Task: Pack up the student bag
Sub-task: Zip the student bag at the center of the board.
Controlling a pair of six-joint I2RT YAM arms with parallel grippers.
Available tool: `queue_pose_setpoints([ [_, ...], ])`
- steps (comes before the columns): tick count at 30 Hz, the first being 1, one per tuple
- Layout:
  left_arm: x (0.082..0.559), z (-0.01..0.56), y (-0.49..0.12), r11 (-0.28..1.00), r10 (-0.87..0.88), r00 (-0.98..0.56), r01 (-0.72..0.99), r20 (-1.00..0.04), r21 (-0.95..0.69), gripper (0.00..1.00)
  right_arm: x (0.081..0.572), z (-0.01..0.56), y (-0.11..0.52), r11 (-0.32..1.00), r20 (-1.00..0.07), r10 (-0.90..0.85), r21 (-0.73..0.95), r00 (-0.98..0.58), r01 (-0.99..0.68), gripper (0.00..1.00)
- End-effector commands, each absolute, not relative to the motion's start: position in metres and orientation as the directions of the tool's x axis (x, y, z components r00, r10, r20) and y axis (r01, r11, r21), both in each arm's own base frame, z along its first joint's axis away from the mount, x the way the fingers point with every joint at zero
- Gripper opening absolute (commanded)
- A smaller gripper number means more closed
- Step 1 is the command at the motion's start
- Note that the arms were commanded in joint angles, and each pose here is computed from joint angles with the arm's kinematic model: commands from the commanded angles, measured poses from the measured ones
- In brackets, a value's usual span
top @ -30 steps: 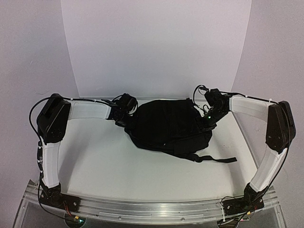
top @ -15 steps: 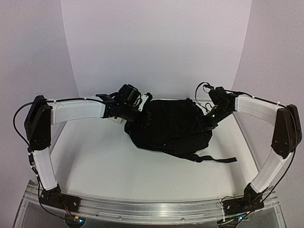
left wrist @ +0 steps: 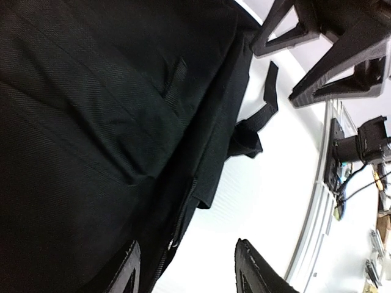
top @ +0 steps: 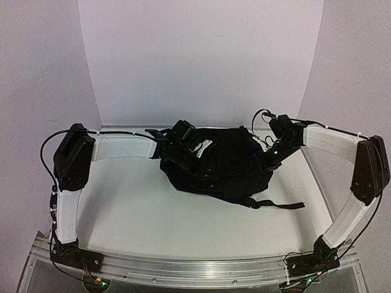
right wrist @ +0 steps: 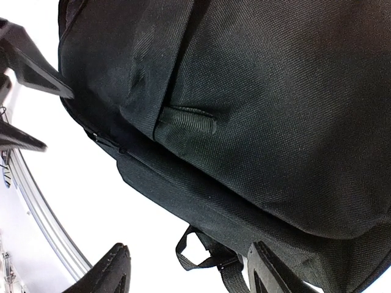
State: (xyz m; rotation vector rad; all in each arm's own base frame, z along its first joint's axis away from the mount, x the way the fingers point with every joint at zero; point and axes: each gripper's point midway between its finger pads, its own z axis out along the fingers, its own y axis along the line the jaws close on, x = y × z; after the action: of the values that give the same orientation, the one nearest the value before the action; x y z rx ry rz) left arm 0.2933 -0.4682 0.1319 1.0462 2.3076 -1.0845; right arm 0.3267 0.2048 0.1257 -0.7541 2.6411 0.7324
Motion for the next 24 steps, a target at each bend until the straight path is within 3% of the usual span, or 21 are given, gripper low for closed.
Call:
queue_pose_setpoints([
  [1, 0.288, 0.143, -0.492, 0.351, 0.465, -0.63, 0.776, -0.622, -0.524, 0.53, 0.328, 0.133, 0.199, 0.743, -0.427, -0.408, 0.358, -0.807, -0.565, 0.65],
  [7, 0.291, 0.128, -0.506, 0.358, 0.485, -0.628, 0.778, -0.608, -0.517, 0.51, 0.329, 0.133, 0.198, 0.745, -0.427, -0.408, 0.355, -0.807, -0.564, 0.65],
  [13, 0.294, 0.118, -0.517, 0.373, 0.498, -0.626, 0.779, -0.6, -0.504, 0.45, 0.33, 0.129, 0.198, 0.749, -0.419, -0.41, 0.353, -0.811, -0.561, 0.65],
  [17, 0.295, 0.118, -0.518, 0.375, 0.498, -0.625, 0.781, -0.602, -0.5, 0.35, 0.331, 0.127, 0.198, 0.75, -0.415, -0.411, 0.352, -0.812, -0.56, 0.65],
  [24, 0.292, 0.113, -0.517, 0.377, 0.508, -0.628, 0.778, -0.59, -0.503, 0.3, 0.332, 0.125, 0.198, 0.752, -0.411, -0.415, 0.349, -0.812, -0.56, 0.65],
])
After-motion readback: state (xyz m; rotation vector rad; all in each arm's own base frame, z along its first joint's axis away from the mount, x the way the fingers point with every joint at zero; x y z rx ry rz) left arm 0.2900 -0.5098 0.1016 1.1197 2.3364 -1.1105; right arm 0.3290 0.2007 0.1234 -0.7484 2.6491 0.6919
